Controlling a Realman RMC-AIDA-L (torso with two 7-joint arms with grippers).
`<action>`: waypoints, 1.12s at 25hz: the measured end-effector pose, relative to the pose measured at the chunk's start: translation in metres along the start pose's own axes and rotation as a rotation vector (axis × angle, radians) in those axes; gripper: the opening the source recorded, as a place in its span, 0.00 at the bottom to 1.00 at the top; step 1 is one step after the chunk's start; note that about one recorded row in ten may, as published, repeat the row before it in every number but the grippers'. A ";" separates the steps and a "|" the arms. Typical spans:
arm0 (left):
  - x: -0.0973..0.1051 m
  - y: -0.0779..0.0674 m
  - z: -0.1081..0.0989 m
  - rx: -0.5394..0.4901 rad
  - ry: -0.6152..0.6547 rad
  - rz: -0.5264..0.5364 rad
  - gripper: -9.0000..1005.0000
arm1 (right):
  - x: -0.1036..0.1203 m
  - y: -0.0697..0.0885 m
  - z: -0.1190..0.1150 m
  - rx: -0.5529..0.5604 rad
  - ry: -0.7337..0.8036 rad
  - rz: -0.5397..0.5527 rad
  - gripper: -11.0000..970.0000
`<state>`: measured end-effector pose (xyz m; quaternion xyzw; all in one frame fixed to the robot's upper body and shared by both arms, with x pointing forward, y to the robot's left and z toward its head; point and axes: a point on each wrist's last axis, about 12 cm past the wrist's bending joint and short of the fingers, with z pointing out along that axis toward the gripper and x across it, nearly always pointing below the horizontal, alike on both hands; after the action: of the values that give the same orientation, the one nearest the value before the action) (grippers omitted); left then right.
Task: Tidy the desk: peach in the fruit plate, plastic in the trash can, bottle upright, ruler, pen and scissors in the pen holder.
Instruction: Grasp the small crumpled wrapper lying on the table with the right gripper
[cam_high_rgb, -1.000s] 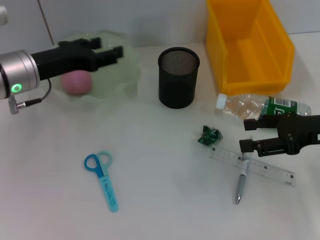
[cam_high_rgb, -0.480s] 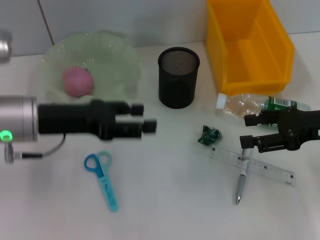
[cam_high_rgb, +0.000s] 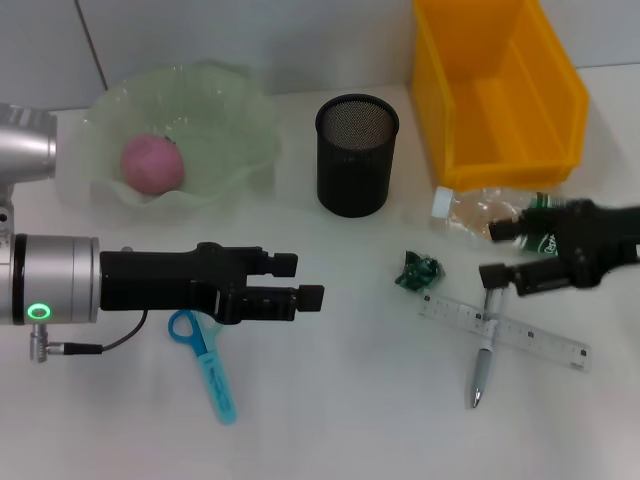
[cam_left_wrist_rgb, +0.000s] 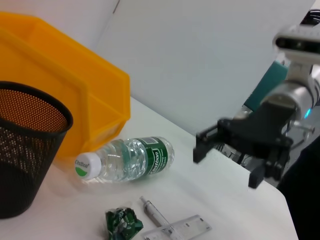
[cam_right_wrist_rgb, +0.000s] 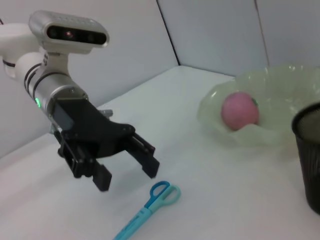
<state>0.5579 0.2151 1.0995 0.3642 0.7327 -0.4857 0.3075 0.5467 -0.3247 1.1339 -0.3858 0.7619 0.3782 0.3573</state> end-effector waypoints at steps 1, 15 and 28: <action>0.000 0.000 0.000 0.000 -0.001 -0.001 0.73 | -0.010 0.000 0.001 -0.001 0.021 -0.012 0.85; 0.003 0.001 -0.004 -0.014 -0.008 -0.010 0.73 | -0.108 0.003 0.048 0.050 0.425 -0.079 0.85; 0.005 0.001 -0.004 -0.018 -0.009 -0.019 0.73 | -0.131 0.002 0.115 0.233 0.691 -0.116 0.85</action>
<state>0.5559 0.2204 1.0963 0.3521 0.7391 -0.4836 0.3096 0.6326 -0.1841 1.1914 -0.4901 0.8524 0.1153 0.1413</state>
